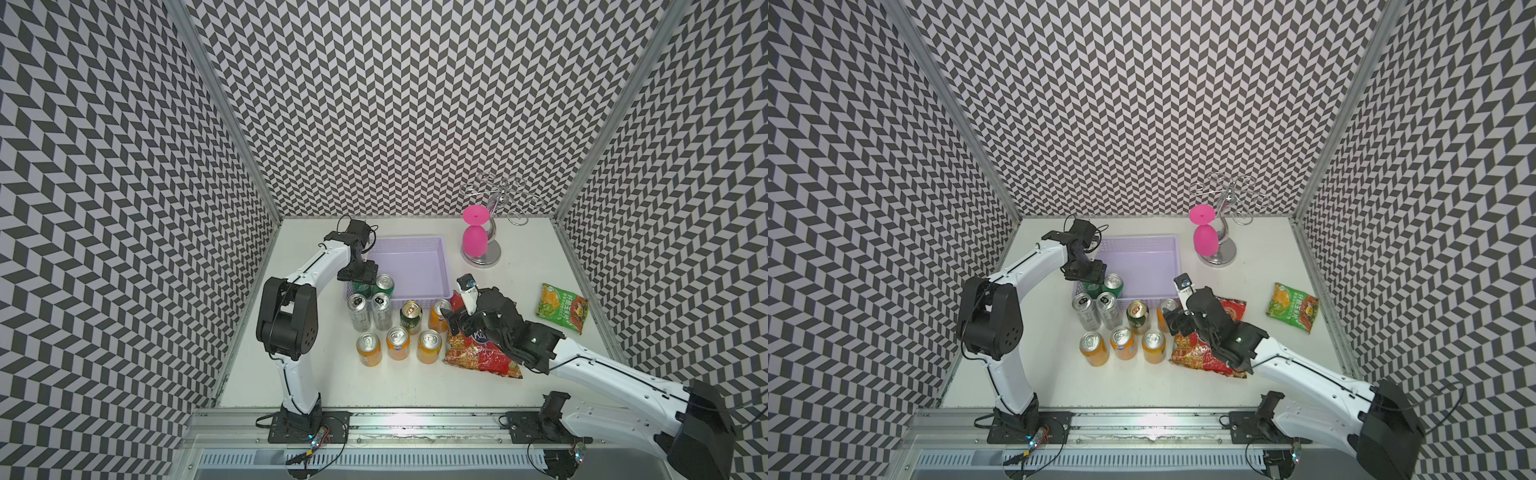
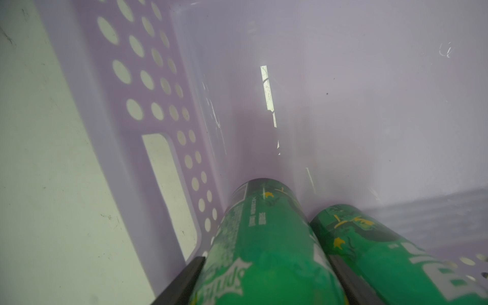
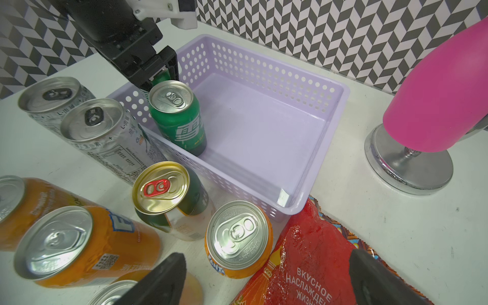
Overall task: Take out the drinks from the basket
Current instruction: Pick up the drink from the basket, then place the drink at the center of the board.
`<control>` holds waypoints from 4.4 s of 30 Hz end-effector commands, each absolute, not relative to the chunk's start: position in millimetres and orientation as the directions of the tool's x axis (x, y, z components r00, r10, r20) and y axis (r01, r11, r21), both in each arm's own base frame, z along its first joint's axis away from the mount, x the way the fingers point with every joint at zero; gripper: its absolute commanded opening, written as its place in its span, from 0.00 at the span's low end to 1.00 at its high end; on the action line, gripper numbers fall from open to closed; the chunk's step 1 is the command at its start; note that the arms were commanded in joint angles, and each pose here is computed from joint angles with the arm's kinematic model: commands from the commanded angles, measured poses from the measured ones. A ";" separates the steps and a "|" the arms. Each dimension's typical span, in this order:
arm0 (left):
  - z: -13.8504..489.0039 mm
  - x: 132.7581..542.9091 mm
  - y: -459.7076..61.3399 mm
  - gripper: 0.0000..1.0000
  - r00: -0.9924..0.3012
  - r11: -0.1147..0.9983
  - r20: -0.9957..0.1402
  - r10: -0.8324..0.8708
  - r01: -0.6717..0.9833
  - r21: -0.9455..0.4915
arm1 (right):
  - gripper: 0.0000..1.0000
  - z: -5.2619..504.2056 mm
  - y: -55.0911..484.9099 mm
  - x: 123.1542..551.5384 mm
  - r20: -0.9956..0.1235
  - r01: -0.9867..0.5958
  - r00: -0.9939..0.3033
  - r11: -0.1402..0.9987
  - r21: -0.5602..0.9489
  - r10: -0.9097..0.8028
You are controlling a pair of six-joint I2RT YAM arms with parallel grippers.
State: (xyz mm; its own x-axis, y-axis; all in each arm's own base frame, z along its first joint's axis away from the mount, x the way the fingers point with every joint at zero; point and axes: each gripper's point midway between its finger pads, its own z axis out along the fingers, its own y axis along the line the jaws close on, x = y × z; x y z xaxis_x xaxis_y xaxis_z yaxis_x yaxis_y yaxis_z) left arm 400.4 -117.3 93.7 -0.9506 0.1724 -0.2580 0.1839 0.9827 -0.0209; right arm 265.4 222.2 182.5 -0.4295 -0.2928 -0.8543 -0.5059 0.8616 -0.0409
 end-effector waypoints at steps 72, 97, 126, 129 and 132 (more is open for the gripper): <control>308.0 189.5 -240.7 0.45 -0.745 0.826 -0.558 0.365 0.535 -0.175 | 1.00 186.7 167.8 300.0 -0.868 -0.329 -0.477 0.944 0.036 -0.133; 188.1 104.9 -234.2 0.45 -0.834 0.863 -0.385 0.395 0.481 -0.157 | 1.00 191.8 156.9 301.4 -0.879 -0.301 -0.461 0.953 0.031 -0.117; 121.7 106.1 -207.2 0.52 -0.873 0.914 -0.312 0.376 0.404 -0.028 | 1.00 198.2 154.9 301.5 -0.886 -0.298 -0.451 0.954 0.033 -0.110; 116.4 107.1 -206.0 0.52 -0.872 0.914 -0.306 0.383 0.406 -0.010 | 1.00 198.9 155.1 301.3 -0.887 -0.299 -0.449 0.954 0.032 -0.111; 110.4 108.4 -204.0 0.52 -0.871 0.914 -0.302 0.389 0.405 0.010 | 1.00 200.4 154.9 301.4 -0.888 -0.299 -0.447 0.954 0.034 -0.109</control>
